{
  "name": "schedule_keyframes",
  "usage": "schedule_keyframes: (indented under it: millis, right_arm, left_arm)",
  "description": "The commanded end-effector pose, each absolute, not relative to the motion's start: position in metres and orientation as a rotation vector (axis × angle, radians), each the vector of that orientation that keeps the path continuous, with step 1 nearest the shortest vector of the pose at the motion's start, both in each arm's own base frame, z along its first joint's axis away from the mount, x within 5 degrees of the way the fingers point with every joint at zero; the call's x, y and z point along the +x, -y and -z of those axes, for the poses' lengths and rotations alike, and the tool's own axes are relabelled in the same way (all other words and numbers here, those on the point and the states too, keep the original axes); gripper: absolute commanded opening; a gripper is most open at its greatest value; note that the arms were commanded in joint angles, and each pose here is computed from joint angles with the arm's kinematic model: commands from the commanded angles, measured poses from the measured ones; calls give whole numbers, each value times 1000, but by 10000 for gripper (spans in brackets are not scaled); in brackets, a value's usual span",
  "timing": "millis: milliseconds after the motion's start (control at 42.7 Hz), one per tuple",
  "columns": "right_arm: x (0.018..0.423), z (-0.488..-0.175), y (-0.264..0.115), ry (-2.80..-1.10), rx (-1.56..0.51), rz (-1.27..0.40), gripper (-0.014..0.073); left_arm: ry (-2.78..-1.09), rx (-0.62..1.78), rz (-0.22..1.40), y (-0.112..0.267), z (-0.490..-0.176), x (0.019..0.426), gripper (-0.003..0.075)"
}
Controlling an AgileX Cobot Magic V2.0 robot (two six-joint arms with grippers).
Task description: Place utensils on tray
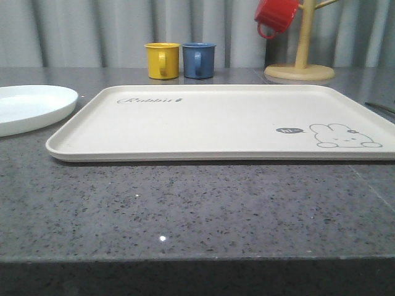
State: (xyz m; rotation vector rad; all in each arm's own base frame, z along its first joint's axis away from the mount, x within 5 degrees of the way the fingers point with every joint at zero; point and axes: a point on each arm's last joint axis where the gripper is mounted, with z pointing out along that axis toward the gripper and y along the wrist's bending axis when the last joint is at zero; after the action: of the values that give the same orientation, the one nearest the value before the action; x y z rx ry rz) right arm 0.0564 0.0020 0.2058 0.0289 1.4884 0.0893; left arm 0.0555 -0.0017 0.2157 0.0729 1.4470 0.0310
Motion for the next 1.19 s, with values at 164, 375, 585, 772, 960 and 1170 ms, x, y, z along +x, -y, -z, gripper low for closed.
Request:
schedule_keyframes:
  millis: [164,375,585,772,960,1170]
  right_arm:
    - [44,-255,-2,-1371,23,-85,-66]
    - [31,-322,-2,-1464,18,-86,-66]
    - [46,-365,-3,-1652,17,-83,-66]
    - [72,-366,-4,-1824,18,-80,-66]
    - [92,-356,-4,-1948,19,-77,-66]
    - [105,-348,-5,-2024,16,-72,-43]
  left_arm:
    - [-1193,58,-17,1,-262,42,-20]
    - [-1211,64,-15,1,-345,13,-20]
    - [-1431,81,-13,2,-393,22,-20]
    - [-1642,93,-11,3,-395,57,-20]
    - [-1811,102,-5,4,-381,81,-20]
    - [-1896,106,-4,5,-374,99,-18]
